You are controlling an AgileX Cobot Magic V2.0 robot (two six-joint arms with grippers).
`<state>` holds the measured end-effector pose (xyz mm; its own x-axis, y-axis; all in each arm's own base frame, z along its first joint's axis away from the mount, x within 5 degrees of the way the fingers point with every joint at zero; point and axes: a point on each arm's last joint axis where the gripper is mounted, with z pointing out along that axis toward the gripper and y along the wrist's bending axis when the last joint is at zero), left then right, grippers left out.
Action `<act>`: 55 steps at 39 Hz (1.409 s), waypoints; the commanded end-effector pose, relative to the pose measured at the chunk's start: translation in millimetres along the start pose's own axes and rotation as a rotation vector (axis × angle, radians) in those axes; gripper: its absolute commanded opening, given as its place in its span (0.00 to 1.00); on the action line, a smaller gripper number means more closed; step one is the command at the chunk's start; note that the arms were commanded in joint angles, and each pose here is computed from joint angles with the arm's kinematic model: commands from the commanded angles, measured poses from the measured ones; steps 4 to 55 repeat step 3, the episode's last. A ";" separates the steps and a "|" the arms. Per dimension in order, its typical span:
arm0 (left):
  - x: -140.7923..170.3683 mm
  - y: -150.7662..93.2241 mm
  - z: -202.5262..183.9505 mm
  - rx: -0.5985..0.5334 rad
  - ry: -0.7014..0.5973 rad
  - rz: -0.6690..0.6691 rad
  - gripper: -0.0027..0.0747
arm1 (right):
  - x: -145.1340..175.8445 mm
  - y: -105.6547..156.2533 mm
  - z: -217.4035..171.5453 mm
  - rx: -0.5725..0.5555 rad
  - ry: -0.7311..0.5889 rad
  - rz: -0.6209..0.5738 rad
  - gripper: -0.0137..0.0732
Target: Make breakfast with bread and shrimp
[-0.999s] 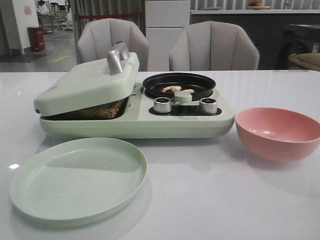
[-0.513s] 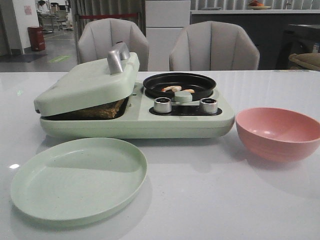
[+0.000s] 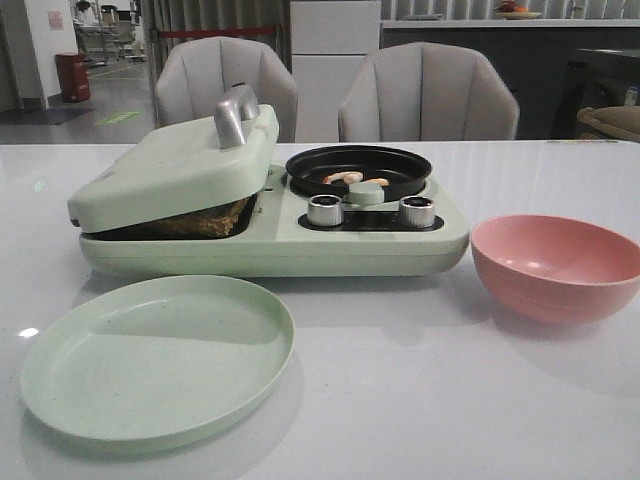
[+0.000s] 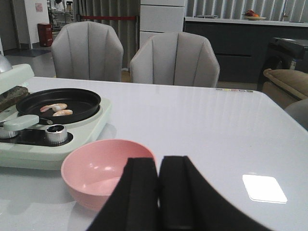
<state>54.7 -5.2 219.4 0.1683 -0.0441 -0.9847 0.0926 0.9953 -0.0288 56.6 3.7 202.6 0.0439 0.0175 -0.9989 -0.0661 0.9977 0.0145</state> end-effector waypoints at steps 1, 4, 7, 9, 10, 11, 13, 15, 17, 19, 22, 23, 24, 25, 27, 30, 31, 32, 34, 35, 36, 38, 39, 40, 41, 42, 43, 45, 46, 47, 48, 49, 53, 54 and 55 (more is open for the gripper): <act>-0.3 -1.1 -1.5 0.016 -0.068 -0.012 0.18 | -15.2 0.3 -3.0 -0.001 -0.131 -0.013 0.33; -0.3 -1.1 -1.5 0.016 -0.068 -0.012 0.18 | -15.2 0.3 -3.0 -0.001 -0.131 -0.013 0.33; -0.3 -1.1 -1.5 0.016 -0.068 -0.012 0.18 | -15.2 0.3 -3.0 -0.001 -0.131 -0.013 0.33; -0.3 -1.1 -1.5 0.016 -0.068 -0.012 0.18 | -15.2 0.3 -3.0 -0.001 -0.131 -0.013 0.33; -0.3 -1.1 -1.5 0.016 -0.068 -0.012 0.18 | -15.2 0.3 -3.0 -0.001 -0.131 -0.013 0.33; -0.3 -1.1 -1.5 0.016 -0.068 -0.012 0.18 | -15.2 0.3 -3.0 -0.001 -0.131 -0.013 0.33; -0.3 -1.1 -1.5 0.016 -0.068 -0.012 0.18 | -15.2 0.3 -3.0 -0.001 -0.131 -0.013 0.33; -0.3 -1.1 -1.5 0.016 -0.068 -0.012 0.18 | -15.2 0.3 -3.0 -0.001 -0.131 -0.013 0.33; -0.3 -1.1 -1.5 0.016 -0.068 -0.012 0.18 | -15.2 0.3 -3.0 -0.001 -0.131 -0.013 0.33; -0.3 -1.1 -1.5 0.016 -0.068 -0.012 0.18 | -15.2 0.3 -3.0 -0.001 -0.131 -0.013 0.33; -0.3 -1.1 -1.5 0.016 -0.068 -0.012 0.18 | -15.2 0.3 -3.0 -0.001 -0.131 -0.013 0.33; -0.3 -1.1 -1.5 0.016 -0.068 -0.012 0.18 | -15.2 0.3 -3.0 -0.001 -0.131 -0.013 0.33; -0.3 -1.1 -1.5 0.016 -0.068 -0.012 0.18 | -15.2 0.3 -3.0 -0.001 -0.131 -0.013 0.33; -0.3 -1.1 -1.5 0.016 -0.068 -0.012 0.18 | -15.2 0.3 -3.0 -0.001 -0.131 -0.013 0.33; -0.3 -1.1 -1.5 0.016 -0.068 -0.012 0.18 | -15.2 0.3 -3.0 -0.001 -0.131 -0.013 0.33; -0.3 -1.1 -1.5 0.016 -0.068 -0.012 0.18 | -15.2 0.3 -3.0 -0.001 -0.131 -0.013 0.33; -0.3 -1.1 -1.5 0.016 -0.068 -0.012 0.18 | -15.2 0.3 -3.0 -0.001 -0.131 -0.013 0.33; -0.3 -1.1 -1.5 0.016 -0.068 -0.012 0.18 | -15.2 0.3 -3.0 -0.001 -0.131 -0.013 0.33; -0.3 -1.1 -1.5 0.016 -0.068 -0.012 0.18 | -15.2 0.3 -3.0 -0.001 -0.131 -0.013 0.33; -0.3 -1.1 -1.5 0.016 -0.068 -0.012 0.18 | -15.2 0.3 -3.0 -0.001 -0.131 -0.013 0.33; -0.3 -1.1 -1.5 0.016 -0.068 -0.012 0.18 | -15.2 0.3 -3.0 -0.001 -0.131 -0.013 0.33; -0.3 -1.1 -1.5 0.016 -0.068 -0.012 0.18 | -15.2 0.3 -3.0 -0.001 -0.131 -0.013 0.33; -0.3 -1.1 -1.5 0.016 -0.068 -0.012 0.18 | -15.2 0.3 -3.0 -0.001 -0.131 -0.013 0.33; -0.3 -1.1 -1.5 0.016 -0.068 -0.012 0.18 | -15.2 0.3 -3.0 -0.001 -0.131 -0.013 0.33; -0.3 -1.1 -1.5 0.016 -0.068 -0.012 0.18 | -15.2 0.3 -3.0 -0.001 -0.131 -0.013 0.33; -0.3 -1.1 -1.5 0.016 -0.068 -0.012 0.18 | -15.2 0.3 -3.0 -0.001 -0.131 -0.013 0.33; -0.3 -1.1 -1.5 0.016 -0.068 -0.012 0.18 | -15.2 0.3 -3.0 -0.001 -0.131 -0.013 0.33; -0.3 -1.1 -1.5 0.016 -0.068 -0.012 0.18 | -15.2 0.3 -3.0 -0.001 -0.131 -0.013 0.33; -0.3 -1.1 -1.5 0.016 -0.068 -0.012 0.18 | -15.2 0.3 -3.0 -0.001 -0.131 -0.013 0.33; -0.3 -1.1 -1.5 0.016 -0.068 -0.012 0.18 | -15.2 0.3 -3.0 -0.001 -0.131 -0.013 0.33; -0.3 -1.1 -1.5 0.016 -0.068 -0.012 0.18 | -15.2 0.3 -3.0 -0.001 -0.131 -0.013 0.33; -0.3 -1.1 -1.5 0.016 -0.068 -0.012 0.18 | -15.2 0.3 -3.0 -0.001 -0.131 -0.013 0.33; -0.3 -1.1 -1.5 0.016 -0.068 -0.012 0.18 | -15.2 0.3 -3.0 -0.001 -0.131 -0.013 0.33; -0.3 -1.1 -1.5 0.016 -0.068 -0.012 0.18 | -15.2 0.3 -3.0 -0.001 -0.131 -0.013 0.33; -0.3 -1.1 -1.5 0.016 -0.068 -0.012 0.18 | -15.2 0.3 -3.0 -0.001 -0.131 -0.013 0.33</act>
